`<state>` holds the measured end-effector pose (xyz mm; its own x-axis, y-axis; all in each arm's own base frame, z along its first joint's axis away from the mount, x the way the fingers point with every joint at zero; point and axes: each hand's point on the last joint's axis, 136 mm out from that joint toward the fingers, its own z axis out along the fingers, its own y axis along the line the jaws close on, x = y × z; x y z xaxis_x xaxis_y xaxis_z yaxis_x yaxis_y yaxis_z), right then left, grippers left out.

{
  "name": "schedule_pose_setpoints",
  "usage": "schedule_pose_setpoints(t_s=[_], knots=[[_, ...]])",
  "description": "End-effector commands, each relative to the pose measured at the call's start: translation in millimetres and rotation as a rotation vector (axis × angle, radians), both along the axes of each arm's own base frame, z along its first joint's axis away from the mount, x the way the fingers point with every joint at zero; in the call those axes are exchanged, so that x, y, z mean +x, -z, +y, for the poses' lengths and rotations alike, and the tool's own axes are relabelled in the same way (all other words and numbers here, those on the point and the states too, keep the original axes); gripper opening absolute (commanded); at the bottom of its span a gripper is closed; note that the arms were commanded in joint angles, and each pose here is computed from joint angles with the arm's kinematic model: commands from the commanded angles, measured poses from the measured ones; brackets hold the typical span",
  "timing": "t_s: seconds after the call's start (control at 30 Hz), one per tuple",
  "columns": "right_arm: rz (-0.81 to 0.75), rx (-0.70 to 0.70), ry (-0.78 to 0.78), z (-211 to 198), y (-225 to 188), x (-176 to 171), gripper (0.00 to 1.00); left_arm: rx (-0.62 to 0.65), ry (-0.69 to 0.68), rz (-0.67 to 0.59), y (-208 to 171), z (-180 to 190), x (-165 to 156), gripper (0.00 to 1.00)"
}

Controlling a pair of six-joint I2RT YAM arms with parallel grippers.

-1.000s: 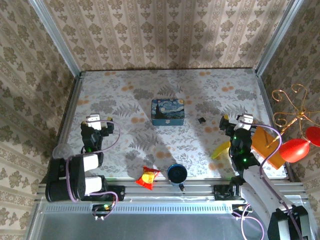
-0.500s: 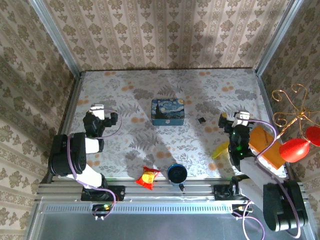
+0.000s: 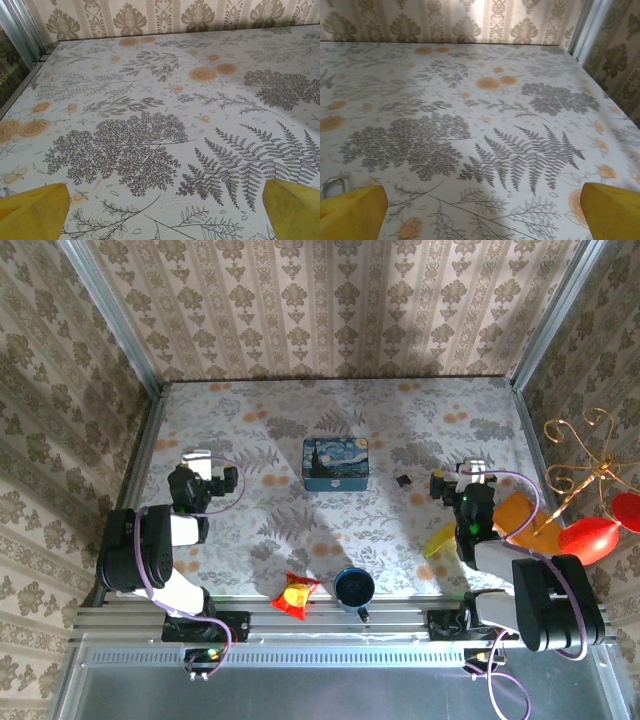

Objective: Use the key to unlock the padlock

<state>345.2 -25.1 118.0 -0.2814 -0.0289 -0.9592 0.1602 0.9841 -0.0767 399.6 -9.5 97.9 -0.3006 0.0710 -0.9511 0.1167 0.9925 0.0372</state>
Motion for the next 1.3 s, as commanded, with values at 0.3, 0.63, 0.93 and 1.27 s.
schedule_pose_setpoints(t_s=[0.3,0.63,0.93,1.27], knots=[[-0.074,0.088,-0.047,10.4,10.4,36.3,1.0,0.016,0.004,0.0,-0.8,-0.3,-0.3,1.0],[0.068,0.097,-0.105,19.7,21.2,54.5,1.0,0.022,0.003,0.004,-0.5,-1.2,0.1,1.0],[0.062,0.132,-0.117,17.1,20.5,53.9,1.0,0.025,0.001,0.006,0.1,-1.0,0.0,1.0],[0.064,0.115,-0.098,16.2,20.6,53.8,1.0,0.027,0.001,0.006,0.1,-1.3,0.1,1.0]])
